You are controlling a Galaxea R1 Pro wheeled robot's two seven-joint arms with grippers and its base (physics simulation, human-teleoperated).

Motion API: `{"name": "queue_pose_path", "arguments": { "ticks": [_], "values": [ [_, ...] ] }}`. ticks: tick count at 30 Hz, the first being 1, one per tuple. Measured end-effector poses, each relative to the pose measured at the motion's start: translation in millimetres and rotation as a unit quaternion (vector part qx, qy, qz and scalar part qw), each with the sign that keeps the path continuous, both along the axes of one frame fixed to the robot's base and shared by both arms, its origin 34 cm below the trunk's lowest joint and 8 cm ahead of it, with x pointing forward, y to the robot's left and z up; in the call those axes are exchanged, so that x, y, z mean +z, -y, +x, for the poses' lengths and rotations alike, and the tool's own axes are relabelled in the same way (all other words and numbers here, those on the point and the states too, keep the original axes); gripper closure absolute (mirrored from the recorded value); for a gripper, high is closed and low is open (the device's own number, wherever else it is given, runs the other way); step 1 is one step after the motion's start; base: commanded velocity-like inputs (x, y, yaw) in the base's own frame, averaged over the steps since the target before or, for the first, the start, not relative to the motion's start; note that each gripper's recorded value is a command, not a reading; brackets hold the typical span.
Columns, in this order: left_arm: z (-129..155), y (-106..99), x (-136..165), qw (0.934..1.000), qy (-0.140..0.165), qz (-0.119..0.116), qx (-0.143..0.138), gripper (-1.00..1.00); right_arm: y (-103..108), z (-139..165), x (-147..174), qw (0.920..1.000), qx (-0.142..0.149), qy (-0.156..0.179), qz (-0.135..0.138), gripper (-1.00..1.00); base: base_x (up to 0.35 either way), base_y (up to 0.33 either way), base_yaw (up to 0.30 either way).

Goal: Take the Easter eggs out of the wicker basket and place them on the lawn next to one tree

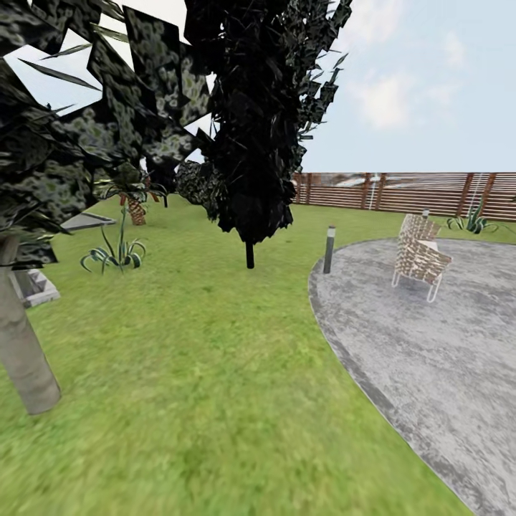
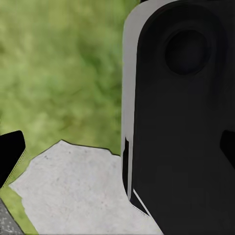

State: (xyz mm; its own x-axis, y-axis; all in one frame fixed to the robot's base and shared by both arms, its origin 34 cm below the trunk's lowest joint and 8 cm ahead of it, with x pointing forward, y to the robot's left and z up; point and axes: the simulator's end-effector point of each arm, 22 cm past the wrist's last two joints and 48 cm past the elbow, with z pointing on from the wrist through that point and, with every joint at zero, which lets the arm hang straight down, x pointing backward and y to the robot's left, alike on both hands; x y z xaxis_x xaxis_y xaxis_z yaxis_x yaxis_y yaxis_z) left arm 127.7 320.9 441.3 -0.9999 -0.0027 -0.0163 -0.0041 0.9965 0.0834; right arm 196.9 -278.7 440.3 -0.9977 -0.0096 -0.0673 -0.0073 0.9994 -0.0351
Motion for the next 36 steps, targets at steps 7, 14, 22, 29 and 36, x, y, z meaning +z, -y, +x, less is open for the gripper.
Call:
{"name": "queue_pose_path", "arguments": {
  "ticks": [7,14,22,29,36],
  "values": [
    [0.0,0.0,0.0,1.0000,0.000,0.000,0.000,-1.00,0.1,0.3,0.0,1.0000,0.000,0.000,0.000,-1.00,0.335,0.000,0.000],
    [0.0,-0.3,0.0,1.0000,0.000,0.000,0.000,-1.00,0.0,0.1,0.0,1.0000,0.000,0.000,0.000,-1.00,0.335,0.000,0.000],
    [0.0,-0.2,0.0,1.0000,0.000,0.000,0.000,-1.00,0.0,0.2,0.0,1.0000,0.000,0.000,0.000,-1.00,0.335,0.000,0.000],
    [0.0,-0.1,0.0,1.0000,0.000,0.000,0.000,-1.00,0.1,0.3,0.0,1.0000,0.000,0.000,0.000,-1.00,0.335,0.000,0.000],
    [0.0,0.0,0.0,1.0000,0.000,0.000,0.000,-1.00,0.1,0.2,0.0,1.0000,0.000,0.000,0.000,-1.00,0.335,0.000,0.000]
  ]
}}
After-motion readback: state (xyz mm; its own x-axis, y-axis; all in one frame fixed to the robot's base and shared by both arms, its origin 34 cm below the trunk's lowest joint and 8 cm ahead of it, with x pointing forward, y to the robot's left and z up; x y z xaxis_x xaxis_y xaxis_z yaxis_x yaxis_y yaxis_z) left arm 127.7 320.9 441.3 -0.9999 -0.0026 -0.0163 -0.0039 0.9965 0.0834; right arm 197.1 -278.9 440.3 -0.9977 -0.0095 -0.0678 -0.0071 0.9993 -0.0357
